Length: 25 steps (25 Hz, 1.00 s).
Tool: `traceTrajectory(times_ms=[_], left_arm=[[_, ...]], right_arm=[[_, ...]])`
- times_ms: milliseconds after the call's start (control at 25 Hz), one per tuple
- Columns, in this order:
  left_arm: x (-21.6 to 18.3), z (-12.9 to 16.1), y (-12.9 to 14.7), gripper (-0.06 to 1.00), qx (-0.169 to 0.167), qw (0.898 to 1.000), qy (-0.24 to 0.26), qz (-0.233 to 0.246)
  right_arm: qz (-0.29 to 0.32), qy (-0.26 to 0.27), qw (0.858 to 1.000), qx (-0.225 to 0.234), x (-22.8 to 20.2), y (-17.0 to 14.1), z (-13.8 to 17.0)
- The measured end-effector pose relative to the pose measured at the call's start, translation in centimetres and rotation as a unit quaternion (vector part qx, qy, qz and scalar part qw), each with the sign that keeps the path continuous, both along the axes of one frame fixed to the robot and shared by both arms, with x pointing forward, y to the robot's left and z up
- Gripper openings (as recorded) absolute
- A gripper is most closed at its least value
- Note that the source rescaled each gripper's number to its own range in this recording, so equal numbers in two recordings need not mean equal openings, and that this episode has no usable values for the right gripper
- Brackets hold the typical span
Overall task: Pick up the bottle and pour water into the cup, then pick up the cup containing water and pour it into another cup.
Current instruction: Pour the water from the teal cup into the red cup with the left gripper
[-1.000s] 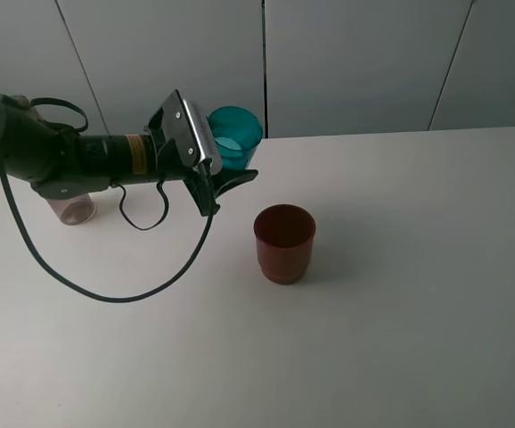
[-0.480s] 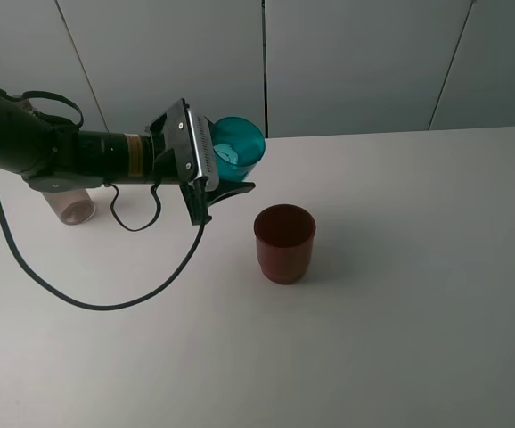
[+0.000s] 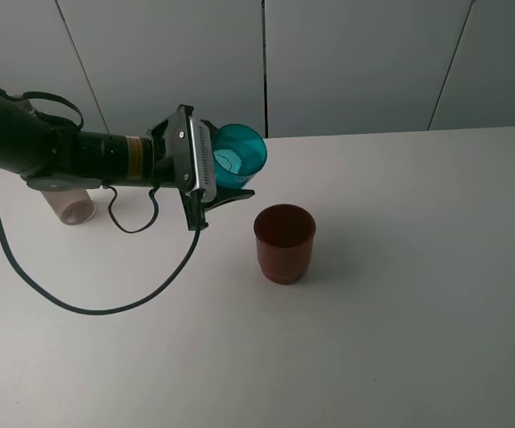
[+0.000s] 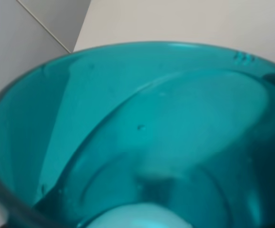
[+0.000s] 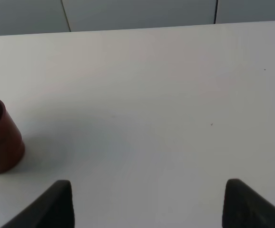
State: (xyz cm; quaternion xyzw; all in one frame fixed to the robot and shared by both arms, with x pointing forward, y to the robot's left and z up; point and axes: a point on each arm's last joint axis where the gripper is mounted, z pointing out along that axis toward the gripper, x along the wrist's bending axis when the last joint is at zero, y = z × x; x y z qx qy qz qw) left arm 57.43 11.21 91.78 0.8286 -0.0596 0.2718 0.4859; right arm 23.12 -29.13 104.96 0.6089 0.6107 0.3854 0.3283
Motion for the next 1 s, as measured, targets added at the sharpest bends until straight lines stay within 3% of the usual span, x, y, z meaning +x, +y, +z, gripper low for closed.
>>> traceTrajectory(times_ms=[840,1000], left_arm=[[-0.6,1.3,-0.1,0.09,0.019,0.998,-0.038,-0.041],[-0.8,1.0,-0.5,0.09,0.039,0.998,-0.035,-0.037]], right_arm=[[-0.002,0.0,1.0,0.003,0.0,0.0,0.0],[-0.002,0.0,1.0,0.003,0.0,0.0,0.0]])
